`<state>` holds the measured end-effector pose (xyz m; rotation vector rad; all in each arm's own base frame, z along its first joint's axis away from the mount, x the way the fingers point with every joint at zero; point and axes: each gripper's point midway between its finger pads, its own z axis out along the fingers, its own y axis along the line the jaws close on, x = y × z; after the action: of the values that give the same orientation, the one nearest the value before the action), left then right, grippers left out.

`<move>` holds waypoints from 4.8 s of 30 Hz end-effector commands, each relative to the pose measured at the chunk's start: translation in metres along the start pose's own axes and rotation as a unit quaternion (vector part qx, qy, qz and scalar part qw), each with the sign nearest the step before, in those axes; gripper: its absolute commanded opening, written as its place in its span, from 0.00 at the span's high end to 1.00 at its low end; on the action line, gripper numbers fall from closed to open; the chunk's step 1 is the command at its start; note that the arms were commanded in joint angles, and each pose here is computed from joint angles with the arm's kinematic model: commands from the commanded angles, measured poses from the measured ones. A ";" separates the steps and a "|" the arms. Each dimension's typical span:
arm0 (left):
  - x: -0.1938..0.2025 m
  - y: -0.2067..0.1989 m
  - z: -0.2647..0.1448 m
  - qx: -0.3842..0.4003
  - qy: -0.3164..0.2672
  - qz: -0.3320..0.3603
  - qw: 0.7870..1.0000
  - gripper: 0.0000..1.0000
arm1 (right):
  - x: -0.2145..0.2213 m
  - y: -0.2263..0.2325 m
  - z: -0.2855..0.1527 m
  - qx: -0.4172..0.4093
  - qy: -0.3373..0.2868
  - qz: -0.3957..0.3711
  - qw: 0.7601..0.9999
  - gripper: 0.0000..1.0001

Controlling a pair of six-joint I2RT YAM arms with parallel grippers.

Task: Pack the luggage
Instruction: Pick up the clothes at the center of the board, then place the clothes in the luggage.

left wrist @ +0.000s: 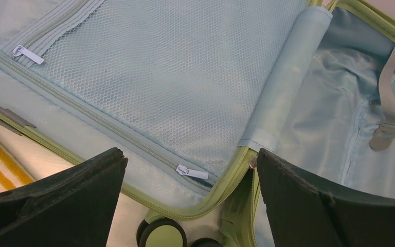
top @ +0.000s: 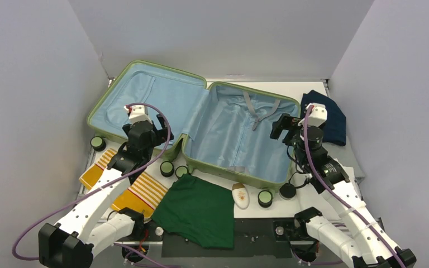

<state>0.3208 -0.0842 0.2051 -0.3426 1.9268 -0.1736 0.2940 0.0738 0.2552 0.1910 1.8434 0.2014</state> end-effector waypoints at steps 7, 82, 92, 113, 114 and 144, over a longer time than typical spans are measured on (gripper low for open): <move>-0.022 -0.025 -0.018 0.079 -0.033 -0.001 0.996 0.03 | -0.037 -0.028 0.022 0.117 -0.028 0.116 0.986 0.00; 0.000 -0.045 -0.028 0.126 0.006 0.021 0.992 0.04 | 0.033 -0.304 0.135 0.304 -0.068 0.376 0.873 1.00; -0.004 -0.048 -0.035 0.138 -0.001 0.014 0.990 0.04 | -0.028 -0.287 0.134 0.332 -0.105 0.330 0.878 1.00; -0.005 -0.046 -0.037 0.134 -0.004 0.013 0.991 0.04 | -0.162 -0.203 0.129 0.233 -0.201 0.330 0.892 1.00; -0.004 -0.046 -0.037 0.134 -0.004 0.013 0.991 0.04 | -0.171 -0.199 0.125 0.231 -0.206 0.330 0.892 1.00; -0.010 -0.030 -0.032 0.091 -0.018 0.016 0.996 0.04 | -0.311 0.154 0.068 -0.310 -0.106 0.203 0.923 1.00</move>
<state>0.2974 -0.1196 0.2241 -0.1635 1.9011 -0.3514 0.4628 0.0962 0.5569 0.3511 1.3814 0.7411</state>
